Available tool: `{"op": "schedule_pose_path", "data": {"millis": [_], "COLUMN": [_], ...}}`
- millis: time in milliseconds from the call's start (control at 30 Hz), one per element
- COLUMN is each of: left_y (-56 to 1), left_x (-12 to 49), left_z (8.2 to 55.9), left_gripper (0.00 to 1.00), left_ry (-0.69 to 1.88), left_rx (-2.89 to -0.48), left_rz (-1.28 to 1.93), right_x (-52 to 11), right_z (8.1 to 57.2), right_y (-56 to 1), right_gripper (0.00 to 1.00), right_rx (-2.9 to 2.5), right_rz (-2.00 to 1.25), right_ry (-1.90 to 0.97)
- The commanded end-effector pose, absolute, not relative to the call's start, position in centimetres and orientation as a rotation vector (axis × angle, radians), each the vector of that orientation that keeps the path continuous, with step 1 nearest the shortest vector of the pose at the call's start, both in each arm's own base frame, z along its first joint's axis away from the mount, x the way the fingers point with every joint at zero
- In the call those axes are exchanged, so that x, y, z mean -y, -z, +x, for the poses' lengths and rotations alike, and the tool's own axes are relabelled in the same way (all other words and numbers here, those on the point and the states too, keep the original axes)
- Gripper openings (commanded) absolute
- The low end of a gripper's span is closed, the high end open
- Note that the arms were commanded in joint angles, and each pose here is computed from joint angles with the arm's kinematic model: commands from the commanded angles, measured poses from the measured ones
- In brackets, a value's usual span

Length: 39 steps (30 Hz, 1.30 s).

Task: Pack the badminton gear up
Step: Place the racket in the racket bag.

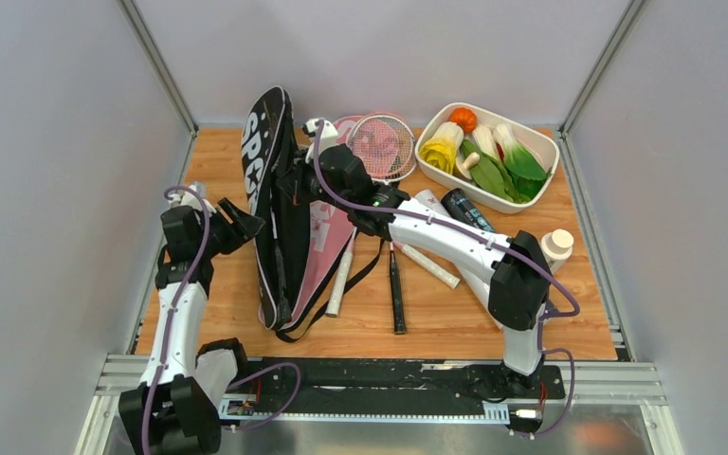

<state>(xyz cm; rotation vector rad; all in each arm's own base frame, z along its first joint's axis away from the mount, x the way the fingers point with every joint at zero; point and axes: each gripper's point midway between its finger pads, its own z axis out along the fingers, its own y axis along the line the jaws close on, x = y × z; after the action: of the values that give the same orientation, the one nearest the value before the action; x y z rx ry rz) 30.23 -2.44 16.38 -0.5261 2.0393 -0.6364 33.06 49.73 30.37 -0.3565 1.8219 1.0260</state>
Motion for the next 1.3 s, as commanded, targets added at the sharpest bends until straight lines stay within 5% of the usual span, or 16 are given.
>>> {"op": "schedule_pose_path", "data": {"millis": [0,300,400,433,500,800,1067,1267], "left_y": [-17.3,-13.3,-13.8,-14.0,-16.3,-17.0,-15.8,-15.1], "left_x": [4.7,5.6,5.6,5.5,4.5,3.4,1.4,1.7], "left_z": [29.2,27.1,27.9,27.8,28.3,27.1,27.5,27.5], "left_gripper": [0.68,0.62,0.31,0.11,0.01,0.0,0.0,0.0], "left_ry": [0.686,0.582,0.561,0.548,0.483,0.478,0.438,0.474], "left_rx": [-2.011,-2.159,-2.159,-2.172,-2.146,-2.035,-2.032,-2.044], "left_rz": [-0.359,-0.369,-0.37,-0.367,-0.374,-0.51,-0.614,-0.619], "right_x": [-50.2,-50.4,-50.7,-50.7,-50.1,-43.4,-40.5,-39.0], "right_z": [32.5,33.0,33.5,33.8,34.2,34.2,34.0,32.2], "right_y": [-37.4,-37.3,-38.4,-38.6,-37.9,-25.5,-26.9,-21.0], "right_gripper": [0.0,0.0,0.0,0.0,0.0,0.0,0.0,0.02], "right_rx": [-1.635,-1.634,-1.612,-1.61,-1.653,-1.936,-1.884,-1.988], "right_rz": [-0.347,-0.338,-0.34,-0.342,-0.333,-0.23,-0.263,-0.271], "right_ry": [-1.125,-1.115,-1.106,-1.093,-1.066,-0.931,-1.045,-1.104]}}
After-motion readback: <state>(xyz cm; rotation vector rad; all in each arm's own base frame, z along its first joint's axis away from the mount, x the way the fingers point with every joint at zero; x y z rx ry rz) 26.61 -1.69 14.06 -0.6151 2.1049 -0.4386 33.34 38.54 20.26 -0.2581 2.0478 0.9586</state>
